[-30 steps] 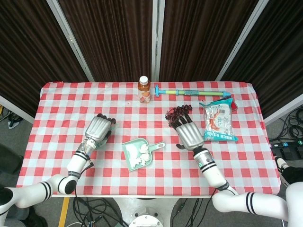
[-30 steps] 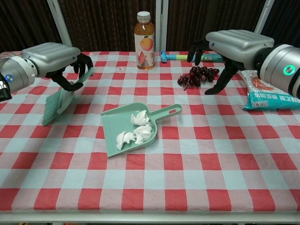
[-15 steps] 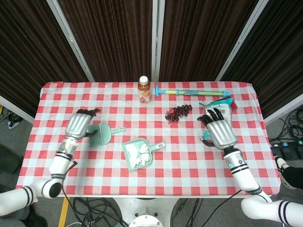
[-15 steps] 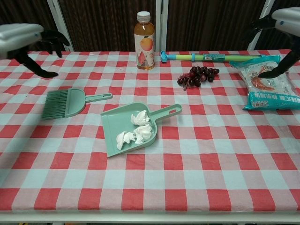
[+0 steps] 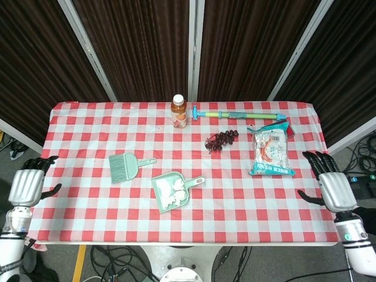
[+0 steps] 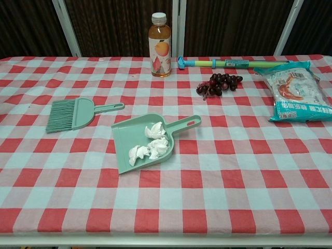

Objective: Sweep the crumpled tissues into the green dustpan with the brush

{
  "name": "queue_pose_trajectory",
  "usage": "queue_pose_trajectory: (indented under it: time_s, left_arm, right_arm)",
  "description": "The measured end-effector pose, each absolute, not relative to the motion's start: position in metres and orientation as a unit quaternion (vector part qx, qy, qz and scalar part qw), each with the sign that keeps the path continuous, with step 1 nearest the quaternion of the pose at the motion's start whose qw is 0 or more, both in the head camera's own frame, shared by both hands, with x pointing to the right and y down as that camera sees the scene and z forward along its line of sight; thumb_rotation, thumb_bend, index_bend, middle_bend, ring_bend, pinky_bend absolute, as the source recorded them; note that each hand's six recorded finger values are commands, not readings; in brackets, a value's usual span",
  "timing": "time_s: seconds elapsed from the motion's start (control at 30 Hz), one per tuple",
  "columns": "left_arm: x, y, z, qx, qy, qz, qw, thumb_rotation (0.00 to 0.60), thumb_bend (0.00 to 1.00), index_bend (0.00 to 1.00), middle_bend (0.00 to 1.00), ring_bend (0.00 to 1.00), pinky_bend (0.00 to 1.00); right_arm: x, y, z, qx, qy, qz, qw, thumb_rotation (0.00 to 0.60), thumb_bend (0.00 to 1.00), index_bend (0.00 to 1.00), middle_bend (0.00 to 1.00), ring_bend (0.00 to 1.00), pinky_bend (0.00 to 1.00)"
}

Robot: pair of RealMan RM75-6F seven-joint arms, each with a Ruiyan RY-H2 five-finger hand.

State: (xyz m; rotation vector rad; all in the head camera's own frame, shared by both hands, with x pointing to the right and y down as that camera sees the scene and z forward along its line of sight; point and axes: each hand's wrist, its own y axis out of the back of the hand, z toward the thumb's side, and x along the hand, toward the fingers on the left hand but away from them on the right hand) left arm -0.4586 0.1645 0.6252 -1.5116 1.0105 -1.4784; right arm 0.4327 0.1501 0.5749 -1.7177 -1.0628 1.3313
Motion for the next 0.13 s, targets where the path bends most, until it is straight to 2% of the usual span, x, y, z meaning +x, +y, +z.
queue_pose_trajectory:
  time_s: [0.13]
  left_arm:
    - [-0.471,0.195,0.609,-0.582,0.414,-0.589,0.379,0.6,0.19,0.21,0.3,0.23,0.22]
  right_arm:
    - [0.452,0.175,0.561,-0.651,-0.435,0.512,0.354,0.6,0.1,0.03,0.09,0.0,0.0]
